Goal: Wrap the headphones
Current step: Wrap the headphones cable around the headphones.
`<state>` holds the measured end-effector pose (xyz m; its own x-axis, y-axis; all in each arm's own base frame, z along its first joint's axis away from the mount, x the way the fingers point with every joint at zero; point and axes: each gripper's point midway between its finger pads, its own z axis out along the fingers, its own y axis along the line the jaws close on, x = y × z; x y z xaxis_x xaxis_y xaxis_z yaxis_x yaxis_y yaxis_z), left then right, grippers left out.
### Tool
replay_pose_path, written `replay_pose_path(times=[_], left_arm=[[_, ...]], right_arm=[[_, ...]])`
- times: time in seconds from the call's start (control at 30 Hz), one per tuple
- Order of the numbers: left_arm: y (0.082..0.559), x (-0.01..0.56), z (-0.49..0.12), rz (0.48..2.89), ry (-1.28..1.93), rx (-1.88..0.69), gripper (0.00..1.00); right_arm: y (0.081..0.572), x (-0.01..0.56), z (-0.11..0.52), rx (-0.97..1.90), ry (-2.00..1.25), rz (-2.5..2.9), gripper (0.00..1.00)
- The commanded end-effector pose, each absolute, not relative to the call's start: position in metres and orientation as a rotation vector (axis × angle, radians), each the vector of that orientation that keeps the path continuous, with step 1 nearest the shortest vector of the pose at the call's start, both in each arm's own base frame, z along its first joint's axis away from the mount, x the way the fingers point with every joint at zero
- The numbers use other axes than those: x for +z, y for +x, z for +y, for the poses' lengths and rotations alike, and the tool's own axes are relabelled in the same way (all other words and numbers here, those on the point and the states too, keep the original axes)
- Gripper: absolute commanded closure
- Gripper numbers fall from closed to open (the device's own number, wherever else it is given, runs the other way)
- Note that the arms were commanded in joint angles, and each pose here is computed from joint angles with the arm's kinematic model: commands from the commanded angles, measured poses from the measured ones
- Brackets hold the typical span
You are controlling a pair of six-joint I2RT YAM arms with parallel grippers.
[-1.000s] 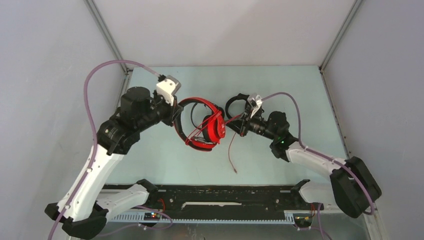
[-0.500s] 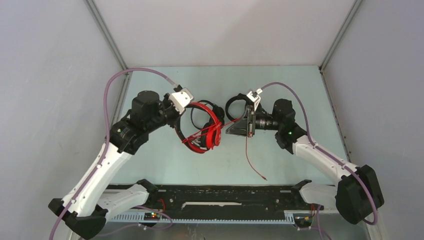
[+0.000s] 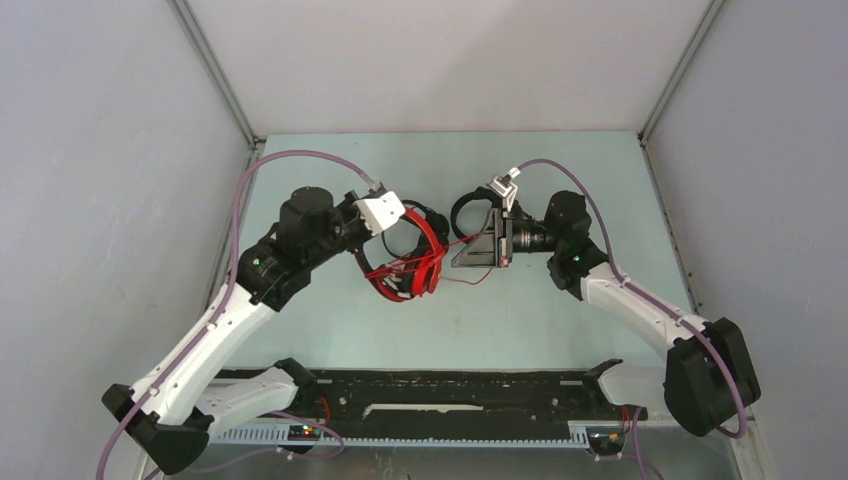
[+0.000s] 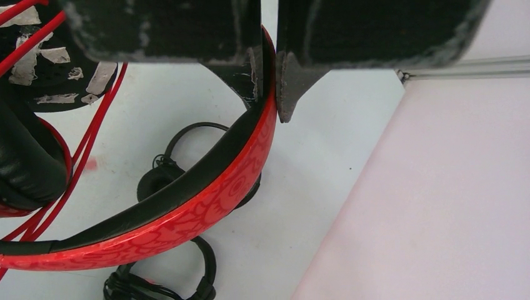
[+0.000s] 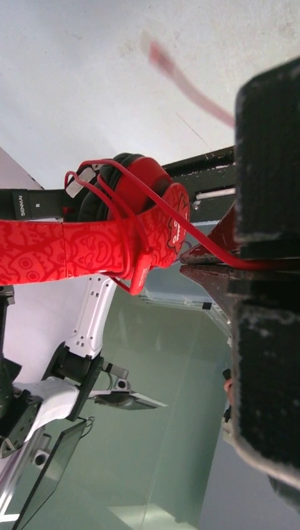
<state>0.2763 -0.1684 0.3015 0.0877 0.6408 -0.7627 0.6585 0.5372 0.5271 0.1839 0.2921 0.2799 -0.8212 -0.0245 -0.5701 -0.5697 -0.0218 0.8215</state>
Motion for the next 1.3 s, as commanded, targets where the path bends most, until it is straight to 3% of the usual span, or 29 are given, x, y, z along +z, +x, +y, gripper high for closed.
replay_pose_path(times=[0.0,0.5,0.57,1.27], left_arm=[[0.288,0.276,-0.144,1.644,1.215,0.195,1.0],[0.298,0.288,-0.128,1.685,1.008,0.284,1.0],[0.299,0.291,-0.127,1.703,0.959,0.272,1.0],[0.308,0.308,-0.151,1.93,0.255,-0.104,1.0]], right_arm=[[0.199,0.326,0.29,1.875,-0.598,1.709,1.0],[0.196,0.351,0.313,2.062,-0.579,1.584,1.0],[0.195,0.352,0.318,2.066,-0.586,1.583,0.96],[0.192,0.34,0.368,1.791,-0.615,1.719,0.88]])
